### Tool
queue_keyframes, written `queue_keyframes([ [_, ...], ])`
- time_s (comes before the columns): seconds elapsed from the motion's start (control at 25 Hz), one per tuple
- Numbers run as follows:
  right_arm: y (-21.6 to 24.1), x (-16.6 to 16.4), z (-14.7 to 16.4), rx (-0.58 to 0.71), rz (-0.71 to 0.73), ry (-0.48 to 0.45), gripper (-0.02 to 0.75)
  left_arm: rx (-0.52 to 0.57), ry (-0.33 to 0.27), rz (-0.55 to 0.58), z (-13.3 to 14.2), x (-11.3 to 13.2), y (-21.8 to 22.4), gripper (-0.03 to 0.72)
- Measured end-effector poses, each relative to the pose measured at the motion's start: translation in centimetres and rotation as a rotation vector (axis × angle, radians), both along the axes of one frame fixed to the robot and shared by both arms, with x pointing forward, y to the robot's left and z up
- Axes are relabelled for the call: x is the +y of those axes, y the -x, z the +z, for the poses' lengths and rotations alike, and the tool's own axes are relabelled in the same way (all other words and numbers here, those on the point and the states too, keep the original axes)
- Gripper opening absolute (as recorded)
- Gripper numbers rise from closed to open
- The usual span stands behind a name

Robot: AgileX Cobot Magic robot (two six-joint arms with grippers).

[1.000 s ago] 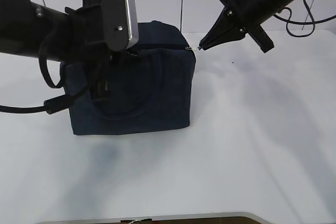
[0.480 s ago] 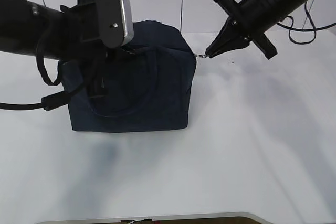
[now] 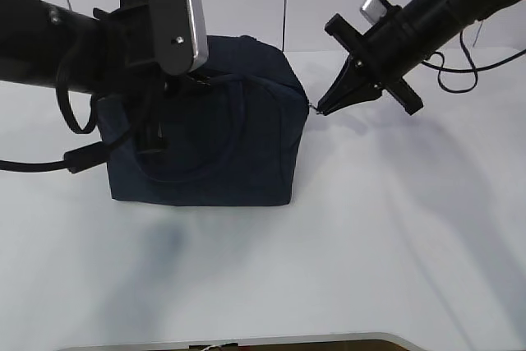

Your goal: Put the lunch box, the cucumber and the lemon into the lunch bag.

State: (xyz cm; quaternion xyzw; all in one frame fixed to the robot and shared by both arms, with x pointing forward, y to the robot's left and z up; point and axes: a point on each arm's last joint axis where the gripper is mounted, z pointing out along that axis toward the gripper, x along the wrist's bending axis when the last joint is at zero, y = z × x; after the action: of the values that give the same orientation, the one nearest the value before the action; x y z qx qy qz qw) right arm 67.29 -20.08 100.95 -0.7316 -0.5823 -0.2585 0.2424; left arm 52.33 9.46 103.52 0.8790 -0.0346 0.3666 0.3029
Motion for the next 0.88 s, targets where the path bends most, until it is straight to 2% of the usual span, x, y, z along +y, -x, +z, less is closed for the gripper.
queue_keyframes([
  [0.52, -0.9, 0.2, -3.7, 0.033, 0.050, -0.009, 0.005, -0.002, 0.000, 0.001, 0.0, 0.0, 0.0, -0.008],
  [0.88, -0.9, 0.4, -3.9, 0.007, 0.080, -0.027, 0.005, -0.003, 0.001, 0.004, 0.0, 0.1, -0.1, -0.008],
])
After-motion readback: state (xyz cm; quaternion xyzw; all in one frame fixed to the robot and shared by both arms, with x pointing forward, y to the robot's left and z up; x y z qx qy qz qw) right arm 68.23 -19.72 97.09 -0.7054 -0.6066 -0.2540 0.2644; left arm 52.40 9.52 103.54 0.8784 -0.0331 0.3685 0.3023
